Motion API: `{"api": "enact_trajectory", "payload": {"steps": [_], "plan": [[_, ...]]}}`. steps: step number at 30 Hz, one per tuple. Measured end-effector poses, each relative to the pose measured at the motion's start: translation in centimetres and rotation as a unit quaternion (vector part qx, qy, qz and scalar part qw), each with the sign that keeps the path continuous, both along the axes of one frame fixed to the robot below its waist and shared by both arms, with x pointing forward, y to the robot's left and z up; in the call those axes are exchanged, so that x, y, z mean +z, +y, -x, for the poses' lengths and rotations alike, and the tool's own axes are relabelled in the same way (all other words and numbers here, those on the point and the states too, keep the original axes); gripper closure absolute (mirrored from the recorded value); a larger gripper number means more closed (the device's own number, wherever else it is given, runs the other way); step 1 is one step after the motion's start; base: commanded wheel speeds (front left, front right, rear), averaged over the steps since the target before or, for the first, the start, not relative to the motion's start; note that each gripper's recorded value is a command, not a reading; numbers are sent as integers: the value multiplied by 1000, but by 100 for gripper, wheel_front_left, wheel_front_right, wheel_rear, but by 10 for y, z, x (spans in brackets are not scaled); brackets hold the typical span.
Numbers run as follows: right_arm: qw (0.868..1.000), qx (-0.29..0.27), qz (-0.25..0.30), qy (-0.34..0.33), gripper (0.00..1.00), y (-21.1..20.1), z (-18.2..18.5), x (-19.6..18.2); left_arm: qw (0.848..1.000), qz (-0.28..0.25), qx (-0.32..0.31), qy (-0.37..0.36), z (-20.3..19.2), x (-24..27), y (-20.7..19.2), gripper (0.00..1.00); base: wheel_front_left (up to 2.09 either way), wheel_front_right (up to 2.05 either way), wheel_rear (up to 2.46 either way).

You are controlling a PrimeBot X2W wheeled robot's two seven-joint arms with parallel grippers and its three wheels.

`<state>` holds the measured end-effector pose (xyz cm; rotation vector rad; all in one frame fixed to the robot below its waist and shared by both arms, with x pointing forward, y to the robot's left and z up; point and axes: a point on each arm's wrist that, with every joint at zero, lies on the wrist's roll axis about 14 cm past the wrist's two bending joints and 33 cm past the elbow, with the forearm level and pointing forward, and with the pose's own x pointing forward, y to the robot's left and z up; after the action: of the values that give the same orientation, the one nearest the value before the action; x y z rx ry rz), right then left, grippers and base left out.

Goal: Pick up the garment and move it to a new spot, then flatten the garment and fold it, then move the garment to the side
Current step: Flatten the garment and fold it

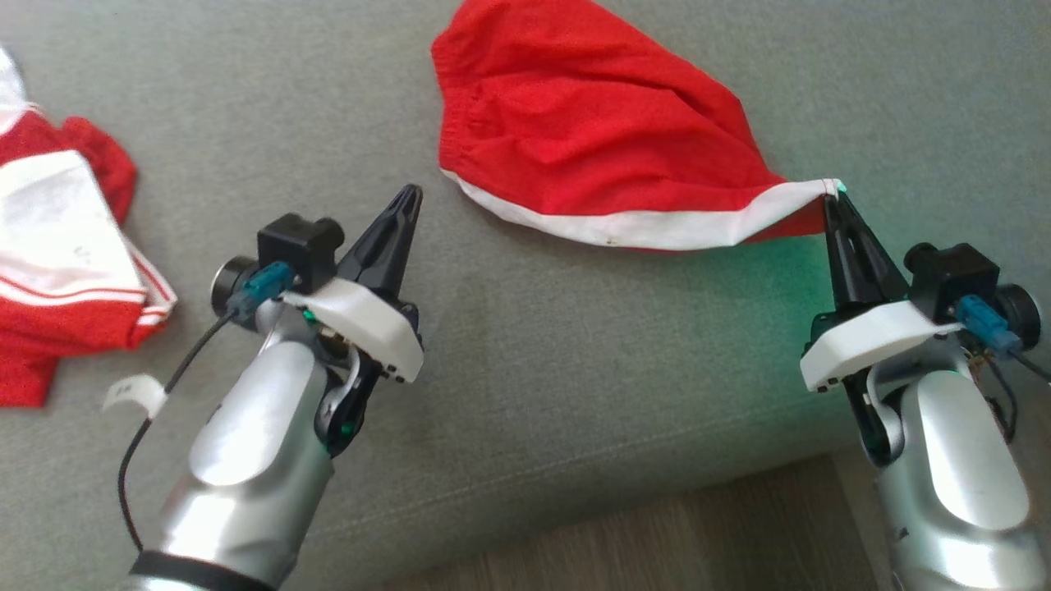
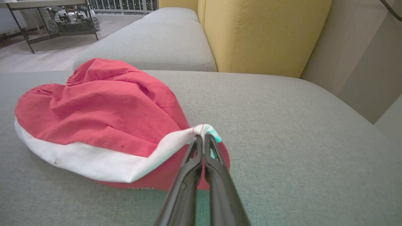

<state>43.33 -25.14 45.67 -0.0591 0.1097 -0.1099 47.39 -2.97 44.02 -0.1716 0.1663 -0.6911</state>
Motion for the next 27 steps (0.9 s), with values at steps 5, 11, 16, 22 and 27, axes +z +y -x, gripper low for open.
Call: {"api": "enact_trajectory", "payload": {"steps": [5,11,16,22,27], "plan": [[1000,15,-3,-14,100,12,-2,10,999,6,42,-14,2,14,22,100,0,0,0],[1000,27,-12,-6,100,23,11,3,990,42,130,-34,12,39,61,100,0,0,0],[999,34,-18,-8,100,31,18,4,973,64,220,-39,39,47,109,100,0,0,0],[999,49,-23,-6,100,43,25,2,959,59,277,-18,79,35,144,0,0,0,0],[998,54,-23,-6,100,46,24,5,958,71,275,-29,77,45,142,0,0,0,0]]}}
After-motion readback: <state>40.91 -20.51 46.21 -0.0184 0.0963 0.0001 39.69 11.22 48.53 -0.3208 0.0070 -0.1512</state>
